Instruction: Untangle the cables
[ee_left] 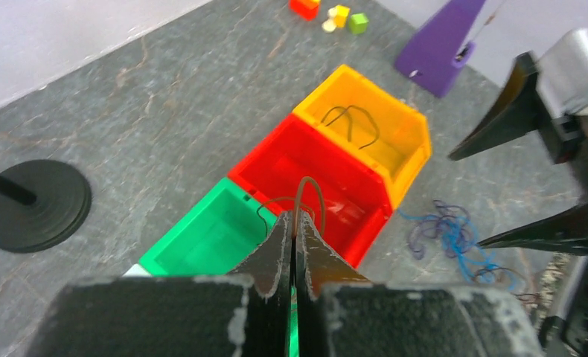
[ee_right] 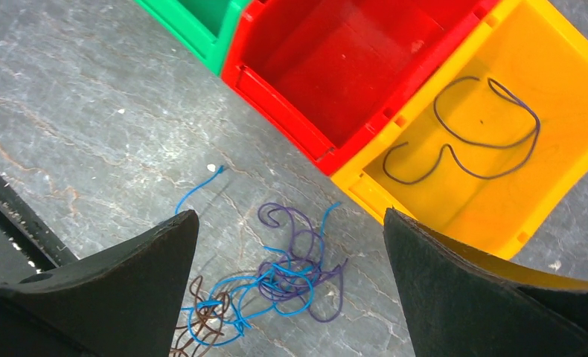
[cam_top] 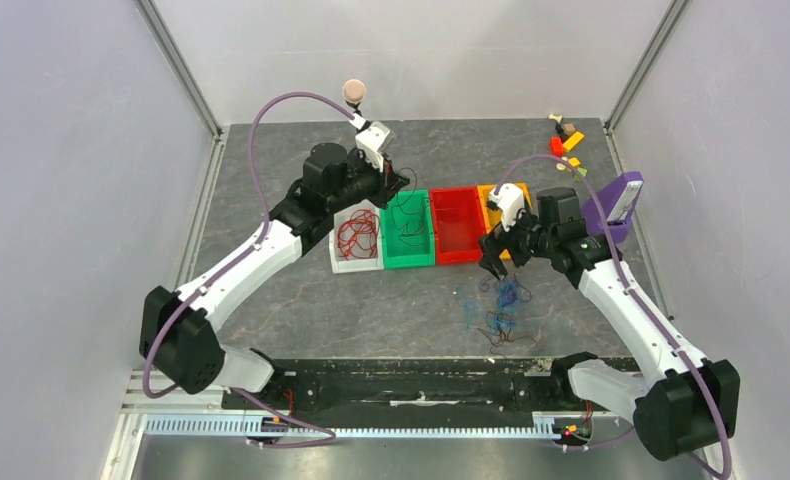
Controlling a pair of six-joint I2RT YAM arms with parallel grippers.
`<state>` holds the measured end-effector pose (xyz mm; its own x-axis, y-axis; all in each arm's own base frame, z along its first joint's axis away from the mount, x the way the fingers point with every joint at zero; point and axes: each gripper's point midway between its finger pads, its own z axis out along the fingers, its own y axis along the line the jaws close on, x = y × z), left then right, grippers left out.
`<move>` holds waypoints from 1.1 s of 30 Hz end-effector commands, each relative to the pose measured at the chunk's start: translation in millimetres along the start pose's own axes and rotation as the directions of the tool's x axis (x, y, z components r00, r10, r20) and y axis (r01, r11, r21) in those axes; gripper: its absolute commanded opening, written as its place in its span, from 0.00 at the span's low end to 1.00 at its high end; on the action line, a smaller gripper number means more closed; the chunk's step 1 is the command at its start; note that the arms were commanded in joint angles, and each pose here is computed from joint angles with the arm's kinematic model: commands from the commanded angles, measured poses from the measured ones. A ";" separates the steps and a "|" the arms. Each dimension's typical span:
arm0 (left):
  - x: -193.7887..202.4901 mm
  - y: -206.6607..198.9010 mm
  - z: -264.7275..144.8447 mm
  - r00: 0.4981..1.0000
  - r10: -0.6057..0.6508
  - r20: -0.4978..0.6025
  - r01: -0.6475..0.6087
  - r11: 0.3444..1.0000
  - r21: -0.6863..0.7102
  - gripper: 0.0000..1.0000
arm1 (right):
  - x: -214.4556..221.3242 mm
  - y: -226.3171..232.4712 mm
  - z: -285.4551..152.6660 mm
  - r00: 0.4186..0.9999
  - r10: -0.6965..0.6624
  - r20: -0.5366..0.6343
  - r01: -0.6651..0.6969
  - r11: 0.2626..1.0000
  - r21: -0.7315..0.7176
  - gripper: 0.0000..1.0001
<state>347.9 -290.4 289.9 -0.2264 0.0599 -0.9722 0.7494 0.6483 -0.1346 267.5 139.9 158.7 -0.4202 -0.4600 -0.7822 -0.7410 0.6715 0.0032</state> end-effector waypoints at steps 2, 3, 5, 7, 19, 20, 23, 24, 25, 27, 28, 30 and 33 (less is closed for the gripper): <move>-7.1 40.3 12.0 0.991 0.132 0.039 -0.126 0.983 -0.132 0.02 | -16.3 -23.8 -5.4 0.998 0.033 0.046 -0.036 0.998 0.060 0.98; -2.9 46.4 14.1 0.990 0.141 0.025 -0.136 0.979 -0.150 0.02 | -14.8 -26.2 -5.1 0.998 0.041 0.043 -0.043 0.997 0.063 0.98; 8.9 51.4 18.9 0.990 0.143 -0.013 -0.143 0.980 -0.138 0.02 | -13.5 -28.8 -4.7 0.998 0.049 0.041 -0.052 0.997 0.063 0.98; 27.6 50.4 25.0 0.987 0.149 -0.059 -0.155 0.983 -0.101 0.02 | -10.4 -31.6 -3.5 0.998 0.062 0.032 -0.064 0.996 0.065 0.98; 131.2 44.6 66.2 0.935 0.143 -0.326 -0.150 0.989 0.001 0.02 | 9.7 -44.2 -8.5 0.996 0.079 -0.031 -0.076 0.994 0.080 0.98; 139.7 46.1 68.9 0.927 0.143 -0.346 -0.155 0.988 -0.007 0.02 | 11.5 -46.2 -9.8 0.996 0.080 -0.040 -0.077 0.993 0.085 0.98; 159.7 53.9 71.9 0.910 0.118 -0.398 -0.147 0.988 -0.043 0.02 | 16.4 -51.4 -16.3 0.994 0.073 -0.075 -0.066 0.994 0.085 0.98; 162.1 55.5 70.9 0.905 0.113 -0.410 -0.146 0.988 -0.051 0.02 | 17.7 -53.4 -18.6 0.994 0.068 -0.090 -0.060 0.995 0.081 0.98; 160.5 55.3 69.1 0.905 0.109 -0.411 -0.143 0.988 -0.052 0.02 | 20.2 -53.2 -21.3 0.993 0.055 -0.109 -0.048 0.997 0.068 0.98; 145.9 49.1 63.6 0.918 0.107 -0.383 -0.132 0.990 -0.039 0.14 | 24.0 -52.9 -26.6 0.990 0.038 -0.138 -0.032 0.999 0.042 0.98; 134.1 43.2 59.8 0.928 0.110 -0.355 -0.126 0.992 -0.024 0.26 | 25.5 -53.0 -29.4 0.988 0.030 -0.149 -0.025 0.999 0.032 0.98; 110.1 31.6 50.9 0.945 0.099 -0.313 -0.104 0.995 0.002 0.46 | 29.8 -49.3 -32.4 0.985 0.013 -0.173 -0.013 1.000 0.003 0.98; 75.5 17.2 34.7 0.958 0.079 -0.275 -0.075 0.997 0.024 0.61 | 36.4 -46.1 -34.4 0.979 0.014 -0.204 -0.018 1.000 -0.014 0.98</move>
<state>369.6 -292.2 108.7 -0.4552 0.4165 -0.7870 0.7403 0.6682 -0.0746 279.1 72.0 147.0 -0.5460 -0.5145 -0.6612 -0.6951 0.7187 0.0149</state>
